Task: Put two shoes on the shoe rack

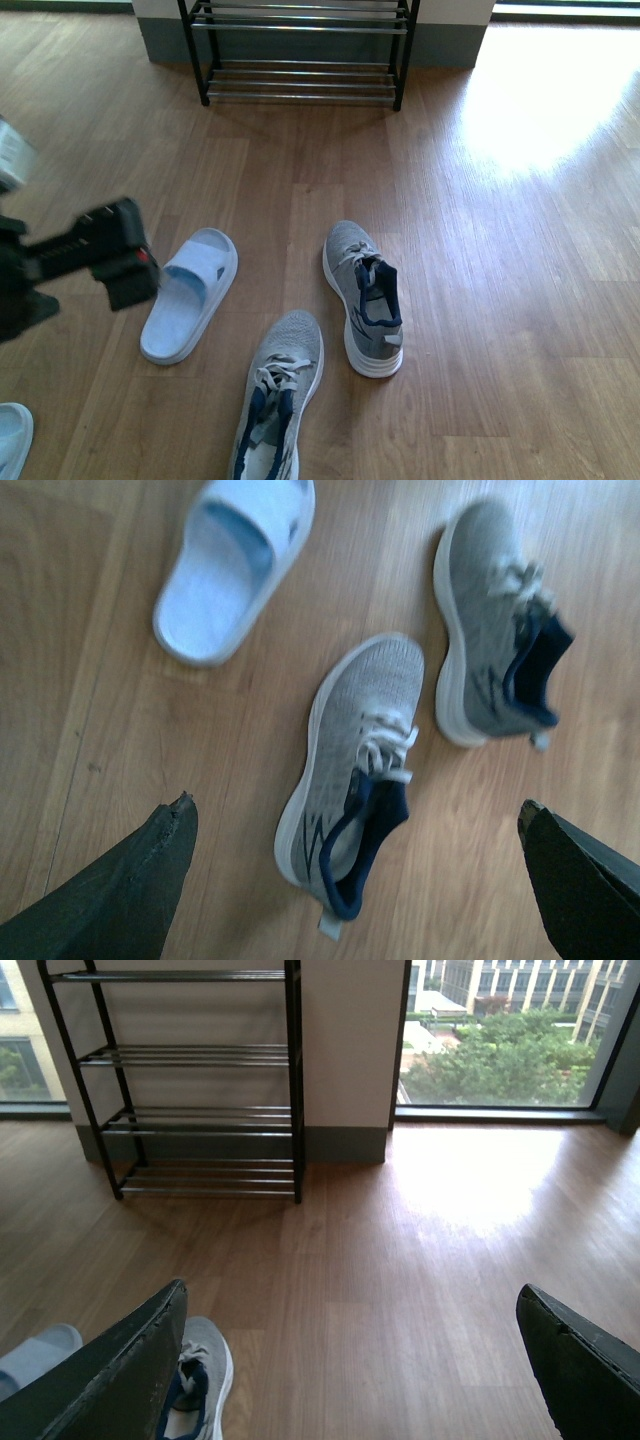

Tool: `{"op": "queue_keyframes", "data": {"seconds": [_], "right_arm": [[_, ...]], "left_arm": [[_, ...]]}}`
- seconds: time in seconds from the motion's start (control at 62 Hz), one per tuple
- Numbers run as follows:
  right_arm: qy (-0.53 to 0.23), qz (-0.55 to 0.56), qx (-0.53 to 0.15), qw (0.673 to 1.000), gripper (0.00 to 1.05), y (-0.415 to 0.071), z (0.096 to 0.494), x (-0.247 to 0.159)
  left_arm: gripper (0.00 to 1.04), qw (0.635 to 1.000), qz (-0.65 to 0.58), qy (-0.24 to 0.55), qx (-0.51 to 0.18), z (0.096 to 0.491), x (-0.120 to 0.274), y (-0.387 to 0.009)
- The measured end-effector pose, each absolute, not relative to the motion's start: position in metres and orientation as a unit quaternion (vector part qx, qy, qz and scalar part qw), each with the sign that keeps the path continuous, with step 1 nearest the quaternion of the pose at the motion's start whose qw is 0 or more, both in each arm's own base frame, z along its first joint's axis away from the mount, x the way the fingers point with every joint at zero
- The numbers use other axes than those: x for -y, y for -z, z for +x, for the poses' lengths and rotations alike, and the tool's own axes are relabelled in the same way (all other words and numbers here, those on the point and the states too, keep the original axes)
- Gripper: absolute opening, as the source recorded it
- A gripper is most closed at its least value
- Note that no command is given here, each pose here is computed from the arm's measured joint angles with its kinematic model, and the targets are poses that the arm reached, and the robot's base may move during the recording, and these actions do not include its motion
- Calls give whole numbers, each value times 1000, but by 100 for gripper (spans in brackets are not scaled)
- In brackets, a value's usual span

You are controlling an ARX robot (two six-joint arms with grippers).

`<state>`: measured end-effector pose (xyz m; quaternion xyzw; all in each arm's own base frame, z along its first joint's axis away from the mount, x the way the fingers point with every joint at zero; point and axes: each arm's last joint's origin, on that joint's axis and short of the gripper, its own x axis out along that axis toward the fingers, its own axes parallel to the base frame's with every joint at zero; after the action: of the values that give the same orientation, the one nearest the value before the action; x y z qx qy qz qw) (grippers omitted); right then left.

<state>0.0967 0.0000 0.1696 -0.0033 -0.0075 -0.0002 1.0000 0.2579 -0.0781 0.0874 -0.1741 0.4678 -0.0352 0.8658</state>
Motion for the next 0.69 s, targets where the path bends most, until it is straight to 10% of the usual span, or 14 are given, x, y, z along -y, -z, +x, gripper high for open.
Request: {"op": "queue_keyframes", "data": {"seconds": [0.693], "right_arm": [[0, -3, 8, 1000, 96, -170, 97, 0]], "left_arm": [[95, 716, -94, 190, -665, 325, 124, 57]]}}
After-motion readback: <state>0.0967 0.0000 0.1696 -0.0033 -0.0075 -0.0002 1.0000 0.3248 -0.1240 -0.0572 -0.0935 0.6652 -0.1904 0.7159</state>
